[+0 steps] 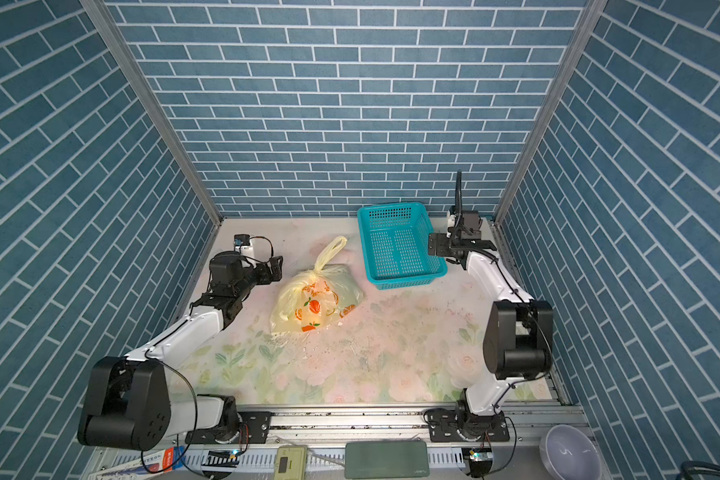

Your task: Untie the knot of the plastic bag and take out the fruit

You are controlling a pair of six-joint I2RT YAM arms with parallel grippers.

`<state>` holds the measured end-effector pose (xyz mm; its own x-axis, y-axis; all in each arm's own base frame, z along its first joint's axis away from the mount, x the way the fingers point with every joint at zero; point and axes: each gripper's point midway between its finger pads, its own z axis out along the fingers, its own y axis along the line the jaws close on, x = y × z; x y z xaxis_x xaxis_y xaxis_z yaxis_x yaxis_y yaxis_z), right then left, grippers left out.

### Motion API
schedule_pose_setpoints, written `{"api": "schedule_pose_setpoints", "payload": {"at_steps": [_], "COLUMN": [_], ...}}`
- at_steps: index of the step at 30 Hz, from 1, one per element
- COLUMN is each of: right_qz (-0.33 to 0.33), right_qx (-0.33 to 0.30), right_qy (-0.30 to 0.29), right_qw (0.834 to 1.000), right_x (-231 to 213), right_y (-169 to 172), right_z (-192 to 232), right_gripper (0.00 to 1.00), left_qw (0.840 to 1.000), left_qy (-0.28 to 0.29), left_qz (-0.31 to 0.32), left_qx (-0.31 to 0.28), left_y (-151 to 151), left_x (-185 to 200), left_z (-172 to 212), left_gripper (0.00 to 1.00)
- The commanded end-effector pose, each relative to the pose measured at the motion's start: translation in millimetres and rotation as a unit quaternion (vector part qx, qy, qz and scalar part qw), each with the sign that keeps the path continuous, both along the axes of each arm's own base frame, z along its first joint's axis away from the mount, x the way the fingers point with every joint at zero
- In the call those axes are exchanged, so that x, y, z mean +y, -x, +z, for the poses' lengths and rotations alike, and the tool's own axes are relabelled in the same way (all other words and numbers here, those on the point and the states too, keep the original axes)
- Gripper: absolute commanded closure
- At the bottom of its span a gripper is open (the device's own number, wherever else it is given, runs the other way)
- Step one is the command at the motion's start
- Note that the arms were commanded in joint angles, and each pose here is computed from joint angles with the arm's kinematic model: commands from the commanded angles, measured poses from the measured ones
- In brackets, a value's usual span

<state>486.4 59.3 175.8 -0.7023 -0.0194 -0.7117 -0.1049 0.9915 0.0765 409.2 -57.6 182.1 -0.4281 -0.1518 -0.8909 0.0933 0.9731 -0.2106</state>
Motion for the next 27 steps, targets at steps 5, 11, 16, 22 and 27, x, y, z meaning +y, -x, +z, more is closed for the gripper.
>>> {"api": "schedule_pose_setpoints", "payload": {"at_steps": [5, 11, 16, 22, 27], "right_qz": [0.006, -0.030, -0.076, -0.129, -0.164], "right_qx": [0.058, 0.087, 0.100, 0.110, 0.124], "right_qy": [0.034, 0.065, 0.073, 0.071, 0.080], "right_qw": [0.998, 0.994, 0.989, 0.983, 0.975], "right_x": [10.2, -4.7, -26.2, -58.0, -81.6], "right_y": [-34.4, -45.8, -36.7, -17.9, -0.8], "right_z": [-23.8, -45.3, -53.1, -54.9, -57.8], "right_gripper": [0.01, 0.03, 0.05, 0.08, 0.11], "left_qw": [0.999, 0.999, 0.999, 0.999, 0.998], "left_qy": [0.027, 0.032, 0.033, 0.034, 0.034], "left_qz": [-0.023, -0.028, -0.031, -0.038, -0.044], "left_qx": [0.010, 0.012, 0.013, 0.013, 0.016], "left_y": [-2.0, -3.5, -4.8, -7.0, -8.4], "left_x": [-19.6, -25.7, -28.5, -32.3, -35.1], "left_z": [-4.6, -6.1, -7.1, -6.9, -9.0], "left_gripper": [0.00, 0.00, 0.00, 0.00, 0.00]}}
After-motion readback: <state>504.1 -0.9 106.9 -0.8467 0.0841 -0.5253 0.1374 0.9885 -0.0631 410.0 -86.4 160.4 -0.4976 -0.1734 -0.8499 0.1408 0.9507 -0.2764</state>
